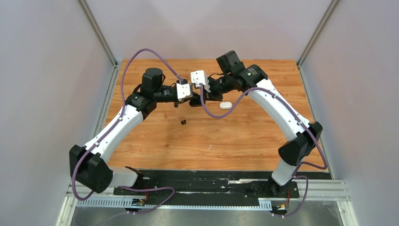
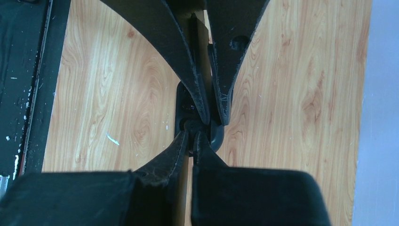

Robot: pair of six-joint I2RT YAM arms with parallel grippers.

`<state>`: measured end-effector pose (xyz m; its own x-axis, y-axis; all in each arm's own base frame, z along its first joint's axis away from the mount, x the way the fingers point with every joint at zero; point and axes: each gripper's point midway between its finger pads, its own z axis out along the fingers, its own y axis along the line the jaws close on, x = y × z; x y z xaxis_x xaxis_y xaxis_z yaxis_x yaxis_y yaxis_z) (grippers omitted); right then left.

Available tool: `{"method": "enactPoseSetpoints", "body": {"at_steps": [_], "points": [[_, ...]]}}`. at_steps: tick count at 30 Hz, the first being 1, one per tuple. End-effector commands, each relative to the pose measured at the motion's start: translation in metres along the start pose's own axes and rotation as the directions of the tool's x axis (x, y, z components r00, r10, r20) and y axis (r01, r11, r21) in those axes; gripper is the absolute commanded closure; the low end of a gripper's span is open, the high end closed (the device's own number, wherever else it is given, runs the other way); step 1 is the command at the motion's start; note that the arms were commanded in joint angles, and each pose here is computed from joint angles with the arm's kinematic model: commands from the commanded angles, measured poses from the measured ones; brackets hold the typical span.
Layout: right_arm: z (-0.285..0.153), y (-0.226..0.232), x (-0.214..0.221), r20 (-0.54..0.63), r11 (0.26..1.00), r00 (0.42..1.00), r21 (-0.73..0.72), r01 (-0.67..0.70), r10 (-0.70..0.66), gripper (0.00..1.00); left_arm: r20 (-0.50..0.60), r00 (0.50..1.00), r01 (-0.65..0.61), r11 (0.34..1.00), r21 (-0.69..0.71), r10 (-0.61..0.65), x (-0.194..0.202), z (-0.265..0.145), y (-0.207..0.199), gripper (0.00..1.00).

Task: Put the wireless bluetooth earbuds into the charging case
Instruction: Insert the right earbud into the right side groove of the charging case.

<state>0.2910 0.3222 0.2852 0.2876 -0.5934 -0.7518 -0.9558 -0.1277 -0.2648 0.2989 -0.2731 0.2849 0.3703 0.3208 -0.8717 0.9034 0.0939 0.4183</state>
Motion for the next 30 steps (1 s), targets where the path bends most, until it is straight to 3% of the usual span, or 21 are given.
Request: {"method": "enactPoseSetpoints", "body": {"at_steps": [1,17,30], "points": [[0.026,0.012,0.017,-0.099,0.999,0.995,-0.048,-0.005,0.000,0.98,0.114,0.993,-0.033,0.999,-0.023,0.036,-0.044,-0.003,0.005,1.00],[0.021,0.033,0.011,-0.063,0.983,0.996,-0.174,0.057,-0.069,1.00,0.058,0.998,-0.031,0.997,-0.077,0.036,-0.030,0.001,0.015,1.00],[0.027,0.036,0.018,-0.098,0.981,0.993,-0.187,0.049,-0.069,1.00,0.123,0.988,0.111,0.988,-0.107,-0.098,-0.039,0.004,0.016,1.00]]}}
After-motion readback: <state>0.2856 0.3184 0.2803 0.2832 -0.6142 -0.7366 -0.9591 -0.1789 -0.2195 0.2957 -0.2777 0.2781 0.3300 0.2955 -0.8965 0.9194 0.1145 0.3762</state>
